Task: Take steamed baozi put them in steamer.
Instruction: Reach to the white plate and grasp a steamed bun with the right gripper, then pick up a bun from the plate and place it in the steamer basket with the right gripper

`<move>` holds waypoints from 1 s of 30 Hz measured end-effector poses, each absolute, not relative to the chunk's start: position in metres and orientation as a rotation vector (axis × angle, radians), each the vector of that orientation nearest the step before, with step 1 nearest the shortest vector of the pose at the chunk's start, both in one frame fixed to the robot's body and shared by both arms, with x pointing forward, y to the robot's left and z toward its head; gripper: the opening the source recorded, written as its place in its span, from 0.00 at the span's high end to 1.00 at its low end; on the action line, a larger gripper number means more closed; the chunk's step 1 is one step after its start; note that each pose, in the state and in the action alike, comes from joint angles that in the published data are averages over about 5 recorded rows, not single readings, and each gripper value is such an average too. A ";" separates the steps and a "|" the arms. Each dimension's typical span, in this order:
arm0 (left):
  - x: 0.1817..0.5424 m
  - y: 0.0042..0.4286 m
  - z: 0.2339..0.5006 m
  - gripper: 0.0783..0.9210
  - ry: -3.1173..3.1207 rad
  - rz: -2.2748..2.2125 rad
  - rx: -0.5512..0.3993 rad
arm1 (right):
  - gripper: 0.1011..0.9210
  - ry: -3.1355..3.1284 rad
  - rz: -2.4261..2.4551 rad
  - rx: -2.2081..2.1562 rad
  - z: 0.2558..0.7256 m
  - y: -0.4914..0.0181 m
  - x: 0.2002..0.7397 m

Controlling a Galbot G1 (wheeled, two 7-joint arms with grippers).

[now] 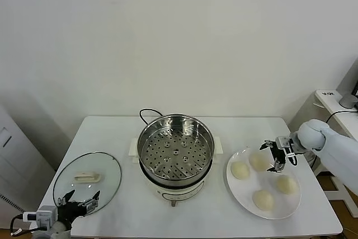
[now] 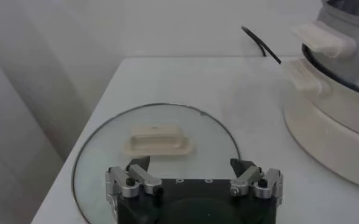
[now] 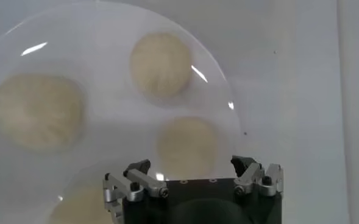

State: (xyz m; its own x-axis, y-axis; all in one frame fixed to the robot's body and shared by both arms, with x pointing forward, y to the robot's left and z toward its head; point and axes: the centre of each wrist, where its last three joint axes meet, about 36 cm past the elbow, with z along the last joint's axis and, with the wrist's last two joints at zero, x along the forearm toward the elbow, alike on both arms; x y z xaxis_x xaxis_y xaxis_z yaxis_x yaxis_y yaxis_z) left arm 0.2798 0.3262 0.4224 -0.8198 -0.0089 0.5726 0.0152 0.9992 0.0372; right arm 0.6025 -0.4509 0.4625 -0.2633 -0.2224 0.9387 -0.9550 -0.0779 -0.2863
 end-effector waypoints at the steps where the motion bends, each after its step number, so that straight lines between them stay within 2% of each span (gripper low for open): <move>1: 0.280 0.326 0.423 0.12 -2.532 -0.052 -0.005 | 0.15 -1.524 1.392 1.306 0.460 -0.450 0.603; 14: 0.276 0.321 0.426 0.12 -2.532 -0.051 -0.015 | 0.43 -1.528 1.373 1.304 0.454 -0.445 0.607; 23: 0.275 0.319 0.427 0.12 -2.528 -0.044 -0.017 | 0.45 -1.519 1.379 1.312 0.472 -0.450 0.607; 30: 0.273 0.318 0.429 0.12 -2.526 -0.048 -0.020 | 0.45 -1.519 1.449 1.366 0.528 -0.443 0.614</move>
State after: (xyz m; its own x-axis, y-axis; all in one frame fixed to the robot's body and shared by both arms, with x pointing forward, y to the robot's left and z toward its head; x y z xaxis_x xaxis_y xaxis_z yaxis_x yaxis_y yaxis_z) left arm 0.2732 0.3176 0.4290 -0.8169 0.0031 0.5768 0.0250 0.9992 0.0301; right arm 0.6143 -0.4434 0.5276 -0.2673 -0.2528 0.9299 -0.9407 -0.1408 -0.3087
